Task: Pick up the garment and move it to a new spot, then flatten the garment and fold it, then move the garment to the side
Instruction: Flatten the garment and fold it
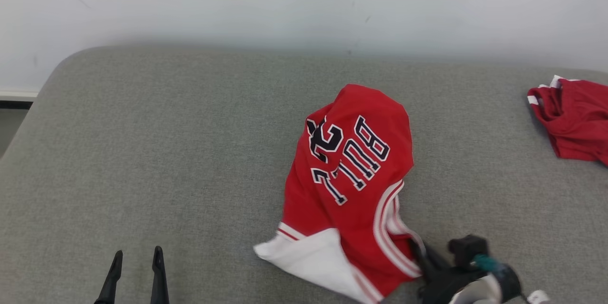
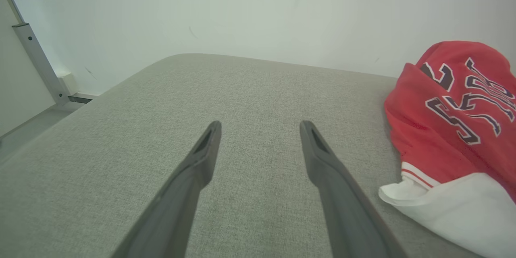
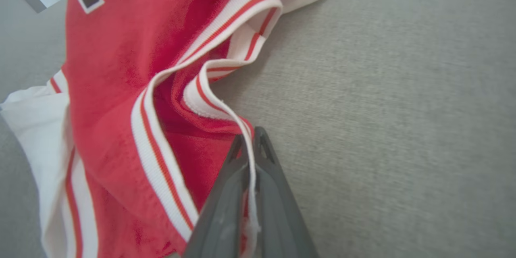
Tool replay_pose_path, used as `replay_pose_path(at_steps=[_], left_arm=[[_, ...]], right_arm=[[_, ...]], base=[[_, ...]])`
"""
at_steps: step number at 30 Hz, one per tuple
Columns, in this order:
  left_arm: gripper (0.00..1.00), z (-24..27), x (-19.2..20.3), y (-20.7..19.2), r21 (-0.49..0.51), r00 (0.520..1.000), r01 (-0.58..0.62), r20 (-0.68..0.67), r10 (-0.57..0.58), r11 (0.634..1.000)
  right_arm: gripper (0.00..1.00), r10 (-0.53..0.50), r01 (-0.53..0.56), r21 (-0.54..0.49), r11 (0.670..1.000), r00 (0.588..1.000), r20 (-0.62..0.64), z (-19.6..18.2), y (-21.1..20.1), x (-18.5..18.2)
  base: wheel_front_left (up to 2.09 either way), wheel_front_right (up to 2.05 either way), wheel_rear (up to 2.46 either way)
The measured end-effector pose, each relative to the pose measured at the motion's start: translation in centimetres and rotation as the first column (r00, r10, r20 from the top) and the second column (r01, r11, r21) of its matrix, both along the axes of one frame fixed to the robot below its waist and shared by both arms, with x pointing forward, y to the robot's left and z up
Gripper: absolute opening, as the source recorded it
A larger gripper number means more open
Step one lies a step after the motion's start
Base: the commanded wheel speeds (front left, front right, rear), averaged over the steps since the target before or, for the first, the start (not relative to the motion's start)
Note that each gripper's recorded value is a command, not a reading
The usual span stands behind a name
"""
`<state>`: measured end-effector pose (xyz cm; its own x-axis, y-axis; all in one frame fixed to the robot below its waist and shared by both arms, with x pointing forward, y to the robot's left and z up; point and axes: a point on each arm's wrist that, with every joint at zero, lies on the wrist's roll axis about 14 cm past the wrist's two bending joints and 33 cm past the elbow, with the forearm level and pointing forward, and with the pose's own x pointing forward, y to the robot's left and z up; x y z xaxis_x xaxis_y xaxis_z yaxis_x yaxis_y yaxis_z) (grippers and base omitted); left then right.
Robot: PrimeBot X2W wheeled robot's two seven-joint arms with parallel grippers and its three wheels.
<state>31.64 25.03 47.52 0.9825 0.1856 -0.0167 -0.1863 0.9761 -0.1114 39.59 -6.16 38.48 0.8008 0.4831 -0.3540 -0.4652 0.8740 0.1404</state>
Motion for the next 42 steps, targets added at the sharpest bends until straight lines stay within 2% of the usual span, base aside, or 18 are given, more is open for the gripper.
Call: replay_pose_path(at_steps=[4, 9, 11, 16, 19, 20, 21, 22, 27, 32, 42], left_arm=[[1.0, 0.1, 0.4, -0.4, -0.002, 1.0, 0.013, 0.003, -0.013, 1.0], [1.0, 0.2, 0.9, -1.1, -0.004, 0.999, 0.036, 0.008, -0.036, 0.999], [1.0, 0.2, 1.0, -1.2, -0.004, 0.999, 0.042, 0.008, -0.042, 0.999], [1.0, 0.0, 1.3, -1.7, -0.006, 0.998, 0.055, 0.005, -0.055, 0.998], [1.0, 0.0, 1.4, -1.7, -0.006, 0.998, 0.055, 0.004, -0.055, 0.998], [1.0, 0.0, 1.4, -1.6, -0.006, 0.998, 0.055, 0.003, -0.055, 0.998], [1.0, 0.0, 1.4, -1.6, -0.006, 0.998, 0.055, 0.003, -0.055, 0.998], [1.0, 0.0, 1.4, -1.6, -0.006, 0.998, 0.056, 0.003, -0.056, 0.998], [1.0, 0.0, 1.7, -2.0, -0.006, 0.998, 0.068, 0.004, -0.068, 0.998], [1.0, 0.1, 2.0, -2.3, -0.003, 0.997, 0.081, 0.009, -0.081, 0.997], [1.0, 0.3, 2.4, -3.0, -0.002, 0.994, 0.107, 0.015, -0.107, 0.994]], right_arm=[[0.0, -0.129, 0.132, -0.042, 0.99, 0.99, 0.061, 1.5, -5.8, 2.5], [0.0, -0.259, 0.273, -0.079, 0.959, 0.954, 0.153, 4.1, -12.3, 4.5], [0.0, -0.28, 0.296, -0.082, 0.952, 0.946, 0.166, 4.5, -13.3, 4.7], [0.0, -0.392, 0.413, -0.118, 0.903, 0.905, 0.166, 4.4, -18.3, 4.5], [0.0, -0.415, 0.435, -0.13, 0.891, 0.896, 0.157, 3.9, -19.1, 4.1], [0.3, -0.422, 0.442, -0.123, 0.889, 0.893, 0.159, 4.0, -19.1, 4.2], [0.55, -0.425, 0.445, -0.118, 0.888, 0.89, 0.166, 4.2, -19.1, 4.3], [1.0, -0.427, 0.449, -0.113, 0.886, 0.887, 0.176, 4.5, -19.1, 4.4], [1.0, -0.45, 0.493, -0.047, 0.869, 0.825, 0.341, 9.7, -20.0, 5.8], [1.0, -0.444, 0.492, 0.009, 0.87, 0.777, 0.446, 13.0, -19.0, 5.6], [1.0, -0.456, 0.484, 0.07, 0.872, 0.753, 0.475, 13.9, -17.2, 3.6]], base=[[0.0, 0.0, 0.0], [0.0, 0.0, 0.0], [0.0, 0.0, 0.0], [0.0, 0.0, 0.0], [0.0, 0.0, 0.0], [0.0, 0.0, 0.0], [0.0, 0.0, 0.0], [0.0, 0.0, 0.0], [0.0, 0.0, 0.0], [0.0, 0.0, 0.0], [0.0, 0.0, 0.0]])
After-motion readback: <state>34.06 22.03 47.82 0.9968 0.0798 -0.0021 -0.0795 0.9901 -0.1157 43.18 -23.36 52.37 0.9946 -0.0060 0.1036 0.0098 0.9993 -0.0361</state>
